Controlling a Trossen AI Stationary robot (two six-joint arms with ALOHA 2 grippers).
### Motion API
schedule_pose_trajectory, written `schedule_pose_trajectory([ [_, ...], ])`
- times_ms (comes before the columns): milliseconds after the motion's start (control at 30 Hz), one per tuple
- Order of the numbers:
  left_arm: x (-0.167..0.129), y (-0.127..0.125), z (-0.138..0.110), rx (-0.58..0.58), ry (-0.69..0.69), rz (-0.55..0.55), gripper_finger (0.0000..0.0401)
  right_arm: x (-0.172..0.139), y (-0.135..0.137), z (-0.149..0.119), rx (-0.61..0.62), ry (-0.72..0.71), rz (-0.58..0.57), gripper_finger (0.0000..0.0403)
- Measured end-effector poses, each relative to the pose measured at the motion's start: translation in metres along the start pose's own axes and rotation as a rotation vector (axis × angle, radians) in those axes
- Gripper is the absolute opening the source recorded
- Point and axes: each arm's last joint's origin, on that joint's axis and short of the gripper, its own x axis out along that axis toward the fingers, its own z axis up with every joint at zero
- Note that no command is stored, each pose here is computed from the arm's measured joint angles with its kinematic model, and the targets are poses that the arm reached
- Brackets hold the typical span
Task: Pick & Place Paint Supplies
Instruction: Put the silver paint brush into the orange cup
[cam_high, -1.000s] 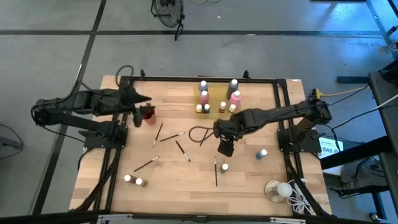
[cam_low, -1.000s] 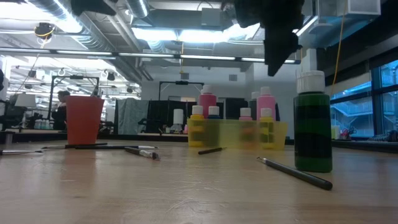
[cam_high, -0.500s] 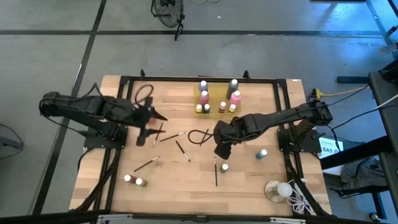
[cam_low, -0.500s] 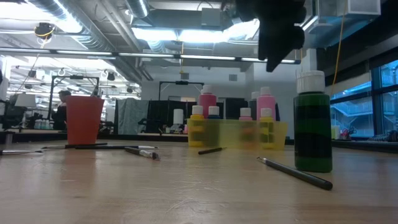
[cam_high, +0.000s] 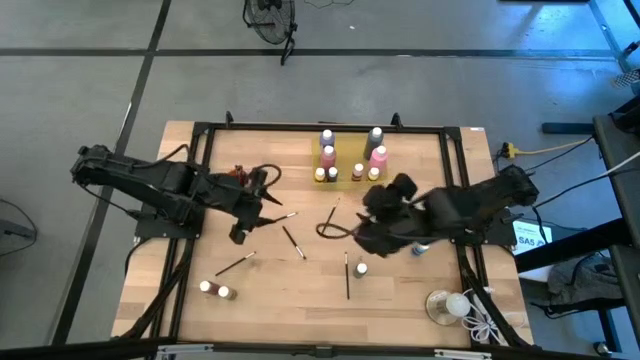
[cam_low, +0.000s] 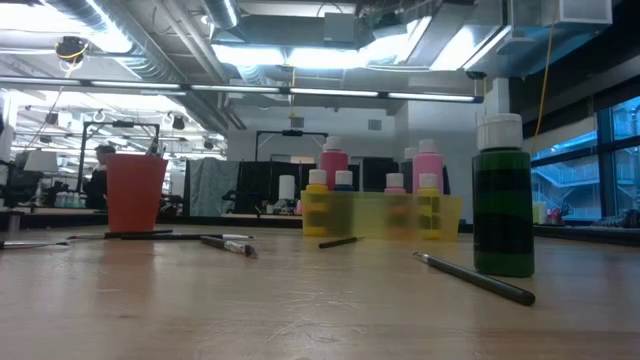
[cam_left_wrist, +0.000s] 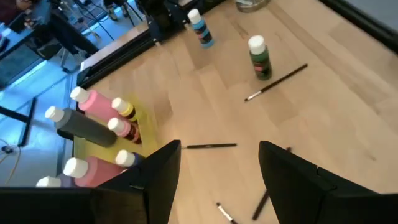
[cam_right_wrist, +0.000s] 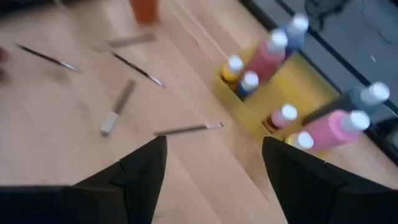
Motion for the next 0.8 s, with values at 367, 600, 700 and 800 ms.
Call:
schedule_pose_trajectory([
  [367,0.025,0.0,-0.004,0.063,0.054,-0.107,0.0212,-0.106,-0.006,0.021,-0.023,-0.269,0.259,0.0268],
  [600,0.066,-0.012,-0.01,0.02,0.184,-0.193,0.0212,-0.131,0.0,0.011,-0.146,-0.331,0.345,0.0268],
  [700,0.086,-0.023,-0.012,0.051,0.248,-0.209,0.0212,-0.136,0.003,0.004,-0.189,-0.32,0.374,0.0268],
  [800,0.107,-0.039,-0.014,0.129,0.301,-0.207,0.0212,-0.14,0.012,-0.005,-0.236,-0.319,0.392,0.0268],
])
